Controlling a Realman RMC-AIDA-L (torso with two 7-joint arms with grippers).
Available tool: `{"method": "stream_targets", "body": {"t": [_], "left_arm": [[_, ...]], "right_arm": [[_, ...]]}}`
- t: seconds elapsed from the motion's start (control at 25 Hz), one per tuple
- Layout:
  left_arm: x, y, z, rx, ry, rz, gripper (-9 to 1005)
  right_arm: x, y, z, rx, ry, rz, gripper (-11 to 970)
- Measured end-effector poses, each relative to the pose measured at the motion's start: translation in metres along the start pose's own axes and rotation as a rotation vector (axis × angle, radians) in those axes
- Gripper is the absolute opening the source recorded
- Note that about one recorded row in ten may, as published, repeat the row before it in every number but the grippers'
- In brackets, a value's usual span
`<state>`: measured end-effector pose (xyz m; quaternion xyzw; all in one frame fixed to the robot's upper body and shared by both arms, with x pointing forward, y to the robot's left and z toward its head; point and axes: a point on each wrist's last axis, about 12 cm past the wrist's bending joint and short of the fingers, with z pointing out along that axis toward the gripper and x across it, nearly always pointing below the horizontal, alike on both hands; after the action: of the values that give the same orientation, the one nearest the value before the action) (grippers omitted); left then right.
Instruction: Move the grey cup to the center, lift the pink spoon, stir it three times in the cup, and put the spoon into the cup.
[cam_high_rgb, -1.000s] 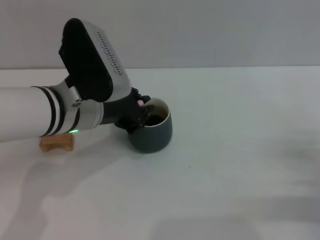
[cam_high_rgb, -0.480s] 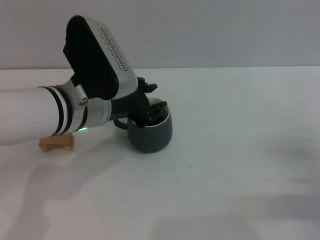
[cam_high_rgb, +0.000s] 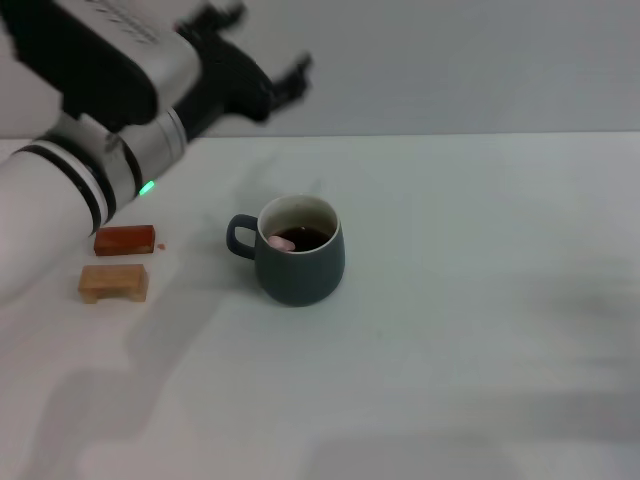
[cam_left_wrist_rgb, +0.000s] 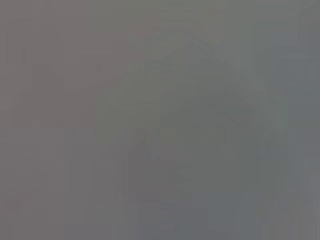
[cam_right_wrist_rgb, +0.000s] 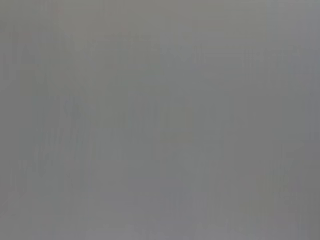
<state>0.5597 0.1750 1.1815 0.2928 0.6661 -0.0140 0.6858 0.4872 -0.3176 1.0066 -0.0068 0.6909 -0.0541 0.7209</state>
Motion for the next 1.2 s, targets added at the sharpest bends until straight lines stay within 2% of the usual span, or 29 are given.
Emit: {"method": "stream_targets", "body": {"t": [0.04,0.16,0.2,0.24,0.36,0.4,0.48,0.56,0.6,0.64,0.76,0.8,0.84,0.96,1.0,1.04,1.12,1.2], "left_arm": [[0.0,0.0,0.0,0.0,0.0,0.0,716],[-0.011,-0.005,-0.009,-0.154,-0.125,-0.024,796],[-0.016,-0.01,-0.016,-0.242,-0.207,-0.054,822],[-0.016,-0.01,-0.016,-0.242,-0.207,-0.054,828],[-0.016,-0.014,-0.028,-0.32,-0.341,-0.119,846],[-0.008,-0.015,-0.037,-0.339,-0.429,-0.178,846],[-0.002,-0.014,-0.042,-0.344,-0.46,-0.198,846],[0.014,-0.014,-0.049,-0.35,-0.486,-0.221,846],[0.041,-0.012,-0.053,-0.359,-0.433,-0.216,846],[0.041,-0.012,-0.053,-0.359,-0.433,-0.216,846],[0.083,-0.006,-0.058,-0.377,-0.335,-0.236,846],[0.118,0.004,-0.069,-0.404,-0.27,-0.289,846],[0.118,0.004,-0.069,-0.404,-0.27,-0.289,846],[0.155,0.019,-0.088,-0.458,-0.202,-0.356,846],[0.174,0.029,-0.1,-0.505,-0.145,-0.372,846],[0.174,0.029,-0.1,-0.505,-0.145,-0.372,846],[0.191,0.037,-0.115,-0.56,-0.078,-0.359,846],[0.196,0.039,-0.121,-0.575,-0.059,-0.349,846]], "right_arm": [[0.0,0.0,0.0,0.0,0.0,0.0,-2],[-0.001,0.001,0.001,-0.002,-0.004,0.005,-2],[-0.002,0.002,0.001,-0.003,-0.009,0.009,-2],[-0.002,0.002,0.001,-0.003,-0.009,0.009,-2],[-0.003,0.004,0.001,-0.009,-0.019,0.01,-2],[-0.004,0.005,0.001,-0.015,-0.026,0.0,-2],[-0.004,0.005,0.001,-0.017,-0.03,-0.006,-2],[-0.004,0.006,0.0,-0.019,-0.032,-0.018,-1],[-0.004,0.007,0.0,-0.023,-0.032,-0.023,-1],[-0.004,0.007,0.0,-0.023,-0.032,-0.023,-1],[-0.004,0.008,-0.002,-0.036,-0.037,-0.026,-1],[-0.005,0.009,-0.002,-0.038,-0.043,-0.026,-1],[-0.006,0.009,-0.002,-0.039,-0.049,-0.026,-1],[-0.008,0.009,-0.003,-0.038,-0.067,-0.023,-1],[-0.009,0.009,-0.004,-0.036,-0.084,-0.022,-1],[-0.009,0.009,-0.004,-0.036,-0.084,-0.022,-1],[-0.012,0.008,-0.007,-0.029,-0.111,-0.02,-1],[-0.012,0.008,-0.007,-0.024,-0.117,-0.017,-1]]}}
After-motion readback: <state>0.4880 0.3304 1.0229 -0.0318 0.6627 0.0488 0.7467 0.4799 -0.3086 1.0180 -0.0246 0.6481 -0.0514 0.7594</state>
